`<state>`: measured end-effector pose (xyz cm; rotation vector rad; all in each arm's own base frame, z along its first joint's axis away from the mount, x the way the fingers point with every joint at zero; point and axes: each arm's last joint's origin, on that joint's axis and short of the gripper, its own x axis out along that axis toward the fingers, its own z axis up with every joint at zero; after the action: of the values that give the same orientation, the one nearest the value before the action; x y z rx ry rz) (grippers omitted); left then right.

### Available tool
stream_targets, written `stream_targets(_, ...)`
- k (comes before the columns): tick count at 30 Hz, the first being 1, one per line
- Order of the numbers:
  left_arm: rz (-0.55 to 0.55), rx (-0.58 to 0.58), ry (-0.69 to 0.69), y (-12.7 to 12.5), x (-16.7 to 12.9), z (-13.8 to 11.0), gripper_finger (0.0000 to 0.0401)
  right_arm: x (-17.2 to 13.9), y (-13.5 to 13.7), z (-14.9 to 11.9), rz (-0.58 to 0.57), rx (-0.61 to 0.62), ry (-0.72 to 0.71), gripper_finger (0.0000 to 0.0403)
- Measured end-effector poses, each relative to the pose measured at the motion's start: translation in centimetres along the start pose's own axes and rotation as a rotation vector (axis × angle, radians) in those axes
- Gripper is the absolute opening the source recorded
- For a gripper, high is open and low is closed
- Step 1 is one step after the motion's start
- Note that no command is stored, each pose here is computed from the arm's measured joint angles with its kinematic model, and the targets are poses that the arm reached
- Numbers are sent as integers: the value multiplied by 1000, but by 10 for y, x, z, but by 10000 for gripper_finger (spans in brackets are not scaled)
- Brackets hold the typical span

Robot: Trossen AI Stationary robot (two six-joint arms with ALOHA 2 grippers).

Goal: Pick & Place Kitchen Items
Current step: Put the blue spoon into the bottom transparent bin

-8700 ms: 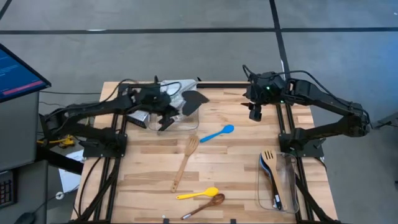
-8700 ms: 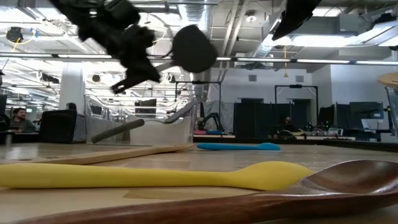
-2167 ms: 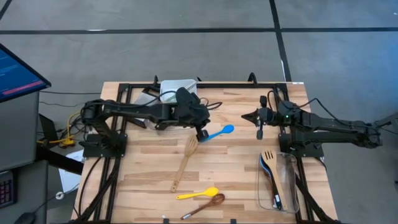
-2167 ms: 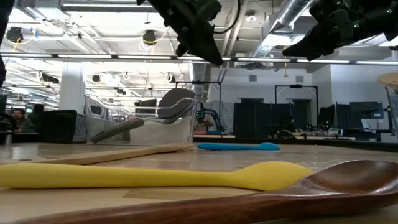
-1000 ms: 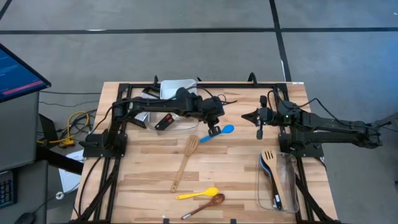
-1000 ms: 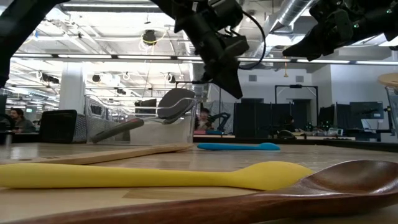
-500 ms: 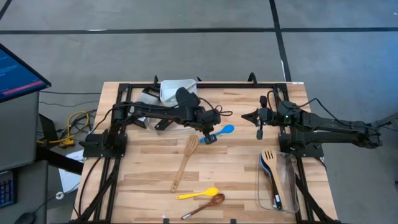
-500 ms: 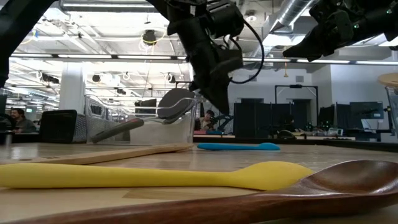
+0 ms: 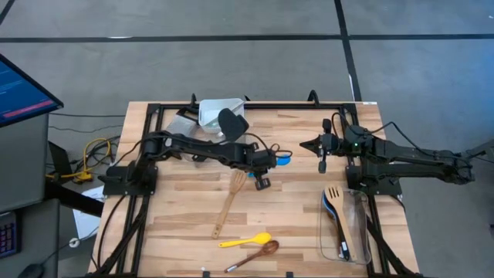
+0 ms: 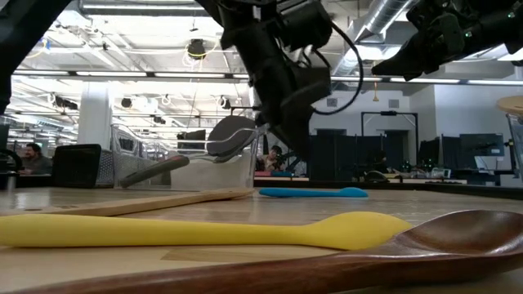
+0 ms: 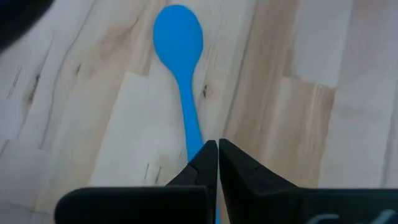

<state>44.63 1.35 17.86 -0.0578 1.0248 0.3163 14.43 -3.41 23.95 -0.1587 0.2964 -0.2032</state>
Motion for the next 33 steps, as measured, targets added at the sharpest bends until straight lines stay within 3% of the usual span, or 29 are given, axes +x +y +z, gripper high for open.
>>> stream_targets(4,9,45,-20,-2,6,1,3,0,0,0,1,0,4,0)
stream_targets(10,40,25,-49,8,8,5,12,0,0,-1,3,0,14,0)
stream_targets(15,-59,-85,-26,21,10,7,54,0,0,-2,4,0,16,0)
stream_targets(21,-87,-92,-17,23,11,7,109,0,0,-2,4,0,16,0)
stream_targets(26,-89,-62,-4,19,15,4,132,0,0,-2,4,0,16,0)
stream_targets(30,-96,38,26,12,21,-6,131,0,0,-2,4,0,16,0)
stream_targets(33,-97,51,51,10,25,-15,126,0,0,-1,4,0,16,0)
